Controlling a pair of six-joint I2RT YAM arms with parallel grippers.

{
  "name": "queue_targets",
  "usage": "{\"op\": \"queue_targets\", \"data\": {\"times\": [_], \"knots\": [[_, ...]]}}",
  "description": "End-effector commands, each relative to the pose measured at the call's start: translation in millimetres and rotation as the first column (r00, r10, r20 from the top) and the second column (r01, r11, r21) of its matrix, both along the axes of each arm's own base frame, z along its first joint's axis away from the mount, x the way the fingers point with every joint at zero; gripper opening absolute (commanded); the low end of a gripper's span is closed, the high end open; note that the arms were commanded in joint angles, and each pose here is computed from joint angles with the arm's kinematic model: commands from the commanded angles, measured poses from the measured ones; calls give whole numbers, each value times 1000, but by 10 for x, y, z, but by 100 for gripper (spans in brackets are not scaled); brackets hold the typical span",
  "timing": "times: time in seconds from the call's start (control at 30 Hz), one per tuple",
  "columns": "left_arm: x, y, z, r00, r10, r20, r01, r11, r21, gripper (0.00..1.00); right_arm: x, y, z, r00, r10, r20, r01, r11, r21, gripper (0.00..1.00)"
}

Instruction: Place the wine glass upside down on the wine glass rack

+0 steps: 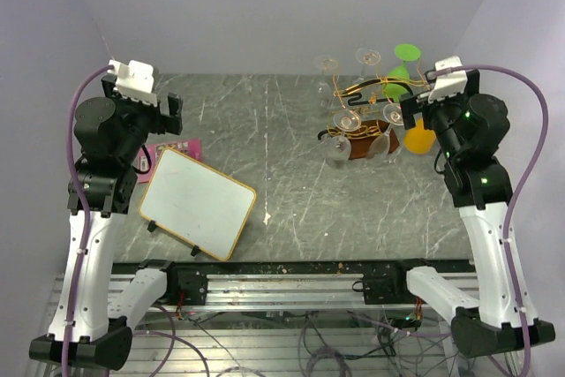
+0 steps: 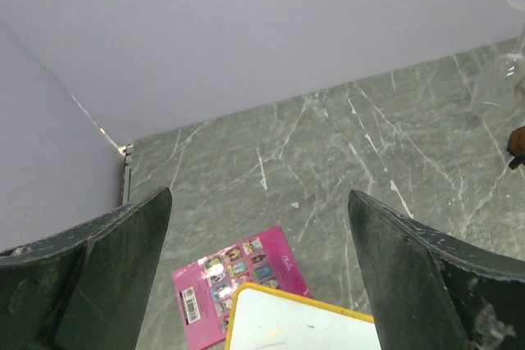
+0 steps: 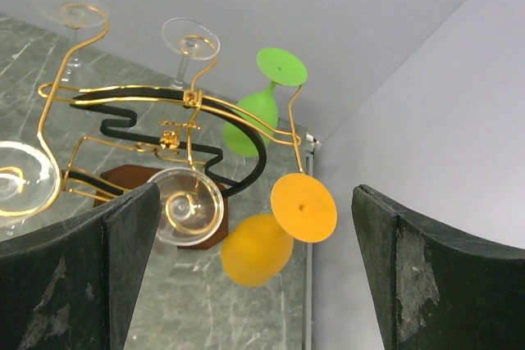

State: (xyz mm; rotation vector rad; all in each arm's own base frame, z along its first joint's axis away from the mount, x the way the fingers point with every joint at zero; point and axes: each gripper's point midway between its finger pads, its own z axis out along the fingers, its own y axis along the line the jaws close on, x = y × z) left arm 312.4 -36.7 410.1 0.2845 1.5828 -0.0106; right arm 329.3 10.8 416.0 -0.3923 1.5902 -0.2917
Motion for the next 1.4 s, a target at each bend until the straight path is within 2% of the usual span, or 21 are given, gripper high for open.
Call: {"op": "queue_targets", "data": {"times": [0.0, 0.23, 0.53, 0.97, 1.27, 1.37], "knots": [[-78, 94, -107, 998, 44, -33, -44, 999, -6, 99, -164, -14, -172, 998, 31, -48, -32, 999, -9, 100], [-141, 141, -187, 997, 66, -36, -67, 997, -25, 99, -261, -135, -157, 999, 14, -30, -11, 996, 85, 100], [-275, 197, -160, 996, 86, -30, -87, 996, -35, 99, -264, -188, -60, 1000, 1, -19, 2, 991, 134, 100], [-270, 145, -280, 997, 59, -52, -62, 997, -46, 99, -457, -278, -221, 999, -30, -23, 33, 989, 144, 100], [-285, 155, -296, 997, 64, -46, -66, 996, -52, 99, -414, -199, -317, 999, 14, -49, -7, 987, 158, 100], [-286, 156, -295, 997, 63, -47, -65, 997, -52, 99, -414, -240, -311, 999, -10, -46, 17, 987, 160, 100]]}}
